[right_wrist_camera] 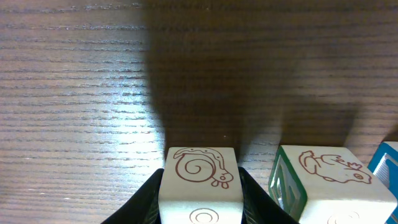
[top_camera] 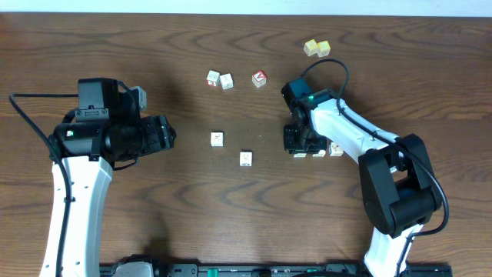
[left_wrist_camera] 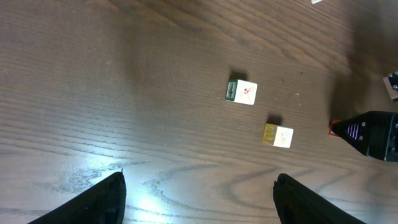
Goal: Lift 5 blocks
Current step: 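Grasp the snail-picture block with the right gripper, place it left of the fish block, then grasp the airplane-picture block with the right gripper, place it left of the snail block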
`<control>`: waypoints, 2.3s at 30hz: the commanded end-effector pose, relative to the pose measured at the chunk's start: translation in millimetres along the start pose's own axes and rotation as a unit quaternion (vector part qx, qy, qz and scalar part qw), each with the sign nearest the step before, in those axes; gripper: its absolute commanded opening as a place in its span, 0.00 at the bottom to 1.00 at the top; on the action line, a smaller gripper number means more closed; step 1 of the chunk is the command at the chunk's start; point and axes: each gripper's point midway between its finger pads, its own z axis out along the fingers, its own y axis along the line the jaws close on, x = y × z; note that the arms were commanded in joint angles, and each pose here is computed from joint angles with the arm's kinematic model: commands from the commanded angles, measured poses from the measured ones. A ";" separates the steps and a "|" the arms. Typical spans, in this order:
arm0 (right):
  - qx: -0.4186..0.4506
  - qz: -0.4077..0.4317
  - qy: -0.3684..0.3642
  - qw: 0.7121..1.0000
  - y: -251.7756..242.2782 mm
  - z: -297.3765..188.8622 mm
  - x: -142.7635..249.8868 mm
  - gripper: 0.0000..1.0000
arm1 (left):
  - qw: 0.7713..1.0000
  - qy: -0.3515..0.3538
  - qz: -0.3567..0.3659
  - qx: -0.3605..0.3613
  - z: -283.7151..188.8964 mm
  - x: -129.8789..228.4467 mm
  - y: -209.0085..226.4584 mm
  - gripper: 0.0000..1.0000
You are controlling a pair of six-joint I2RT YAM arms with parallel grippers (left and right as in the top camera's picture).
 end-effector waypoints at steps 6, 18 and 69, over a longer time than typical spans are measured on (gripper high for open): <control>0.010 0.005 -0.003 1.000 -5.2 2.0 -2.4 0.44 | 1.000 -0.010 0.005 -0.004 -4.6 -6.2 0.5 0.76; -0.004 -0.012 -0.016 1.000 5.1 -52.9 -27.4 0.53 | 1.000 -0.010 0.005 -0.004 -4.6 -6.2 0.5 0.77; -0.002 0.006 -0.113 0.994 137.0 5.3 28.8 0.39 | 1.000 -0.010 0.005 -0.004 -4.6 -6.2 0.5 0.77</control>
